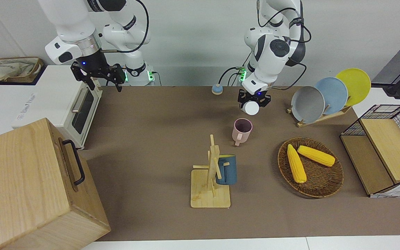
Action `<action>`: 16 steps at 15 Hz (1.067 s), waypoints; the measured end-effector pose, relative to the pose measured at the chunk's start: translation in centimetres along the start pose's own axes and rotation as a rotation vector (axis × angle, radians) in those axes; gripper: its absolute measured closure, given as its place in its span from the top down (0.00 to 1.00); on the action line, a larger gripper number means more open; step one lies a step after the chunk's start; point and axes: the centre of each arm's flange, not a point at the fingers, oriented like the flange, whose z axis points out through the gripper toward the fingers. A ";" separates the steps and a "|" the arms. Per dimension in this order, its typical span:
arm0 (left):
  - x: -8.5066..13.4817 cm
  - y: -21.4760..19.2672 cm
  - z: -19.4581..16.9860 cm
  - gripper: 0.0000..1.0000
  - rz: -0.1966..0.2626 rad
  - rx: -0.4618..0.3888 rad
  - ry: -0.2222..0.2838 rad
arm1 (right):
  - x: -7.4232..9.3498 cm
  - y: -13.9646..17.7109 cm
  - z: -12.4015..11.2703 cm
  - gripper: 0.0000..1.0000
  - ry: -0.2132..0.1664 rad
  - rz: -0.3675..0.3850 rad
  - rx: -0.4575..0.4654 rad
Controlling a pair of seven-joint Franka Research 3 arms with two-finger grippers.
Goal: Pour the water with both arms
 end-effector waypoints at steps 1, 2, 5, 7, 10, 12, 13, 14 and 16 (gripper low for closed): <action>0.5 0.0 0.1 0.63 0.001 0.004 -0.019 | 0.0 0.0 0.0 0.99 0.000 0.000 0.000; 0.9 0.0 0.1 0.63 0.000 0.003 -0.032 | 0.0 0.0 0.0 0.99 0.000 0.000 0.000; 1.6 0.0 0.5 0.63 -0.001 -0.003 -0.061 | 0.0 0.0 0.0 0.99 0.000 0.000 0.000; 1.7 0.0 0.8 0.63 0.000 -0.007 -0.081 | 0.0 0.0 0.0 0.99 0.000 0.000 0.000; 1.5 0.1 1.1 0.63 0.001 -0.008 -0.107 | 0.0 0.0 0.0 0.99 0.000 0.000 0.000; 1.5 0.2 1.1 0.63 0.002 -0.008 -0.117 | 0.0 0.0 0.0 0.99 0.000 0.000 0.000; 1.4 0.2 1.1 0.63 0.003 -0.008 -0.123 | 0.0 0.0 0.0 0.99 0.000 0.000 0.000; 1.3 0.3 1.2 0.63 0.004 -0.008 -0.130 | 0.0 0.0 0.0 0.99 0.000 0.000 0.000; 1.2 0.5 1.2 0.63 0.008 -0.007 -0.144 | 0.0 0.0 0.0 0.99 0.000 0.000 0.000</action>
